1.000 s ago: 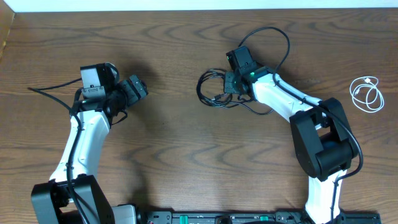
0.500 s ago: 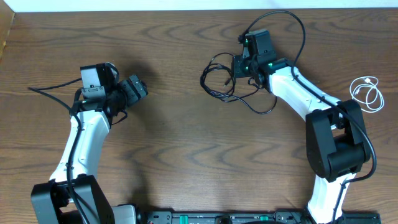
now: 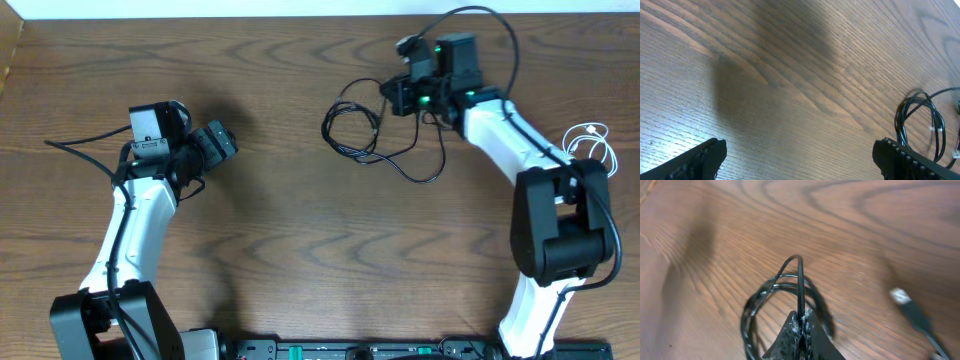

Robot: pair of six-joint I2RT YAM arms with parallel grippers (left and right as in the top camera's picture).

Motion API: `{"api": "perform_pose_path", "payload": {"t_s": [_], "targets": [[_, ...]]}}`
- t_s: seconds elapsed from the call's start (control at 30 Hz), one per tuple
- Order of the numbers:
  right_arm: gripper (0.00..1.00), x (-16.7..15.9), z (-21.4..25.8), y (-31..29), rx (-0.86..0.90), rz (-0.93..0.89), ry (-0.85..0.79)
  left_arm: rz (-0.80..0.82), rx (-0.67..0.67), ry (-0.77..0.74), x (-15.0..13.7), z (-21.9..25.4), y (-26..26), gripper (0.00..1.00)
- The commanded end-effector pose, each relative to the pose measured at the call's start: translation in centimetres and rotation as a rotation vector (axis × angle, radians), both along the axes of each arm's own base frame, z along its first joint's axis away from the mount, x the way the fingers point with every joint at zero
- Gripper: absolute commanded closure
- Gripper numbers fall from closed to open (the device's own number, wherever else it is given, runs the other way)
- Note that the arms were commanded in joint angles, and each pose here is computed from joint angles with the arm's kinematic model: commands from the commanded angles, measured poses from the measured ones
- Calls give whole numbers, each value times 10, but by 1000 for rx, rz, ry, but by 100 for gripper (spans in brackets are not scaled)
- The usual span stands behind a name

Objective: Untangle cables

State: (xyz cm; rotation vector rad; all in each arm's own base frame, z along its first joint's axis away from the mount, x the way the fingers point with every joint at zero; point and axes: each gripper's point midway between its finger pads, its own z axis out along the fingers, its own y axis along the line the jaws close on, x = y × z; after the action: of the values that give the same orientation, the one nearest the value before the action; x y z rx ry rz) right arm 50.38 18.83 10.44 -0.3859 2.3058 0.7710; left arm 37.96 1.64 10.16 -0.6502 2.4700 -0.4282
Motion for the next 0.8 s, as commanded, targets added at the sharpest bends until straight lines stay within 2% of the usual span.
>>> {"api": "perform_pose_path", "payload": {"t_s": [0.0,0.13,0.3,0.53,0.77], "targets": [[99,9,11,-18,-92,-40,-60,6,9,-10,3,4,3,2],[99,7,-2,-30,-233,-19,-87,7,8,-10,3,4,3,2],[99,12,-6,-36,-315,-19,-124,7,8,-10,3,4,3,2],[99,24,-22,-27,-327,-10,-163,7,8,-10,3,4,3,2],[96,58,-32,-27,-362,-90,-296,6,8,-10,3,4,3,2]]}}
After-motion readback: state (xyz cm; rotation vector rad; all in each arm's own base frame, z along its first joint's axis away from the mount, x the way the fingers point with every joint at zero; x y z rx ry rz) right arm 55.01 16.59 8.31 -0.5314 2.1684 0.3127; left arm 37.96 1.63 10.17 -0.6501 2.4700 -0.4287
